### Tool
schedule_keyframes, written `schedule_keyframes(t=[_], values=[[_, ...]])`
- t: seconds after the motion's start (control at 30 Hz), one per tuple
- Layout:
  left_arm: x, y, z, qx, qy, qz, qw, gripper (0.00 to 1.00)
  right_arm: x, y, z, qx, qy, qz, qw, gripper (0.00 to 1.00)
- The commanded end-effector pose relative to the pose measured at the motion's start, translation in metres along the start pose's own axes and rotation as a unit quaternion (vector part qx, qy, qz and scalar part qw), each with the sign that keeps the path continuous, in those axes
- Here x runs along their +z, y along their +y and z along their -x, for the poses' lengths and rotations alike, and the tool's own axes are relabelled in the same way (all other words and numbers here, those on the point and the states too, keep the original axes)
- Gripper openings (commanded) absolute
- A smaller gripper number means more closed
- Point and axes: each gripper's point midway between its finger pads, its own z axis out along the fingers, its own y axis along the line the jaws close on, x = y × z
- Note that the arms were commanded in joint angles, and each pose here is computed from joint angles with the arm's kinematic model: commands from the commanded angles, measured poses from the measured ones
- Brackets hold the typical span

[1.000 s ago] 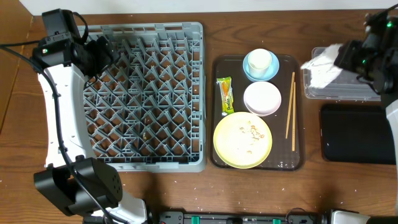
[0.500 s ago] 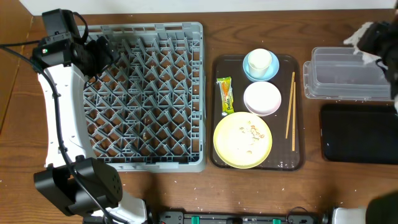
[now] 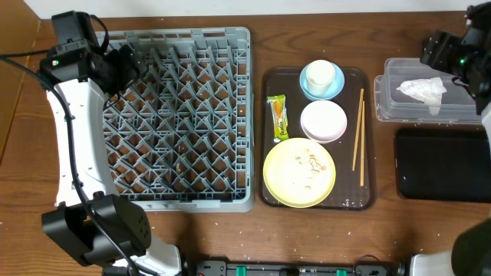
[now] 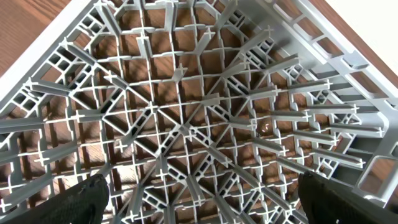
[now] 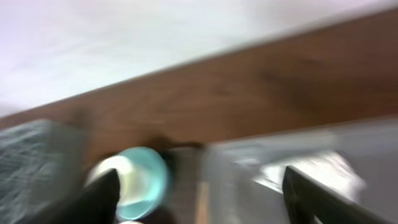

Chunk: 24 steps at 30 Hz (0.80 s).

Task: Sort waste into correct bins and load items into the dishwasher
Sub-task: 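Lift the tissue and release it into the clear plastic bin, then grasp the yellow snack wrapper on the tray with the right gripper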

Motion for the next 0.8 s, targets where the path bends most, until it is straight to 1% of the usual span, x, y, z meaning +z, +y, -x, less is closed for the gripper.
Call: schedule_keyframes(t=[0.0, 0.03, 0.13, 0.2, 0.23, 0.33, 0.43, 0.5, 0.57, 0.6, 0.63, 0.77], values=[[-0.009, 0.001, 0.002, -0.003, -0.01, 0.0, 1.0, 0.98, -0.036, 0.088, 0.002, -0.027, 0.008, 0.206, 0.978, 0.97], [-0.009, 0.001, 0.002, -0.003, -0.011, 0.0, 1.0, 0.98, -0.036, 0.098, -0.002, -0.026, 0.017, 0.224, 0.974, 0.99], [-0.009, 0.001, 0.002, -0.003, -0.01, 0.0, 1.0, 0.98, -0.027, 0.124, -0.022, -0.036, 0.048, 0.242, 0.968, 0.99], [-0.009, 0.001, 0.002, -0.003, -0.01, 0.0, 1.0, 0.98, -0.012, 0.147, -0.043, -0.051, 0.074, 0.248, 0.965, 0.99], [-0.009, 0.001, 0.002, -0.003, -0.011, 0.0, 1.0, 0.98, -0.005, 0.154, -0.049, -0.058, 0.081, 0.242, 0.965, 0.99], [-0.009, 0.001, 0.002, -0.003, -0.01, 0.0, 1.0, 0.98, 0.034, 0.175, -0.09, -0.094, 0.111, 0.175, 0.974, 0.98], [-0.009, 0.001, 0.002, -0.003, -0.01, 0.0, 1.0, 0.98, 0.061, 0.197, -0.132, -0.125, 0.142, 0.141, 0.972, 0.98], [-0.009, 0.002, 0.002, -0.003, -0.01, 0.0, 1.0, 0.98, 0.077, 0.21, -0.158, -0.136, 0.157, 0.123, 0.97, 0.93], [-0.009, 0.001, 0.002, -0.003, -0.01, 0.0, 1.0, 0.98, 0.093, 0.222, -0.183, -0.154, 0.166, 0.111, 0.968, 0.82], [-0.009, 0.001, 0.002, -0.003, -0.01, 0.0, 1.0, 0.98, 0.099, 0.227, -0.193, -0.164, 0.168, 0.105, 0.966, 0.75], [-0.009, 0.001, 0.002, -0.003, -0.01, 0.0, 1.0, 0.98, 0.105, 0.231, -0.203, -0.173, 0.17, 0.101, 0.965, 0.71], [-0.009, 0.001, 0.002, -0.003, -0.01, 0.0, 1.0, 0.98, 0.124, 0.232, -0.236, -0.18, 0.179, 0.056, 0.966, 0.69]])
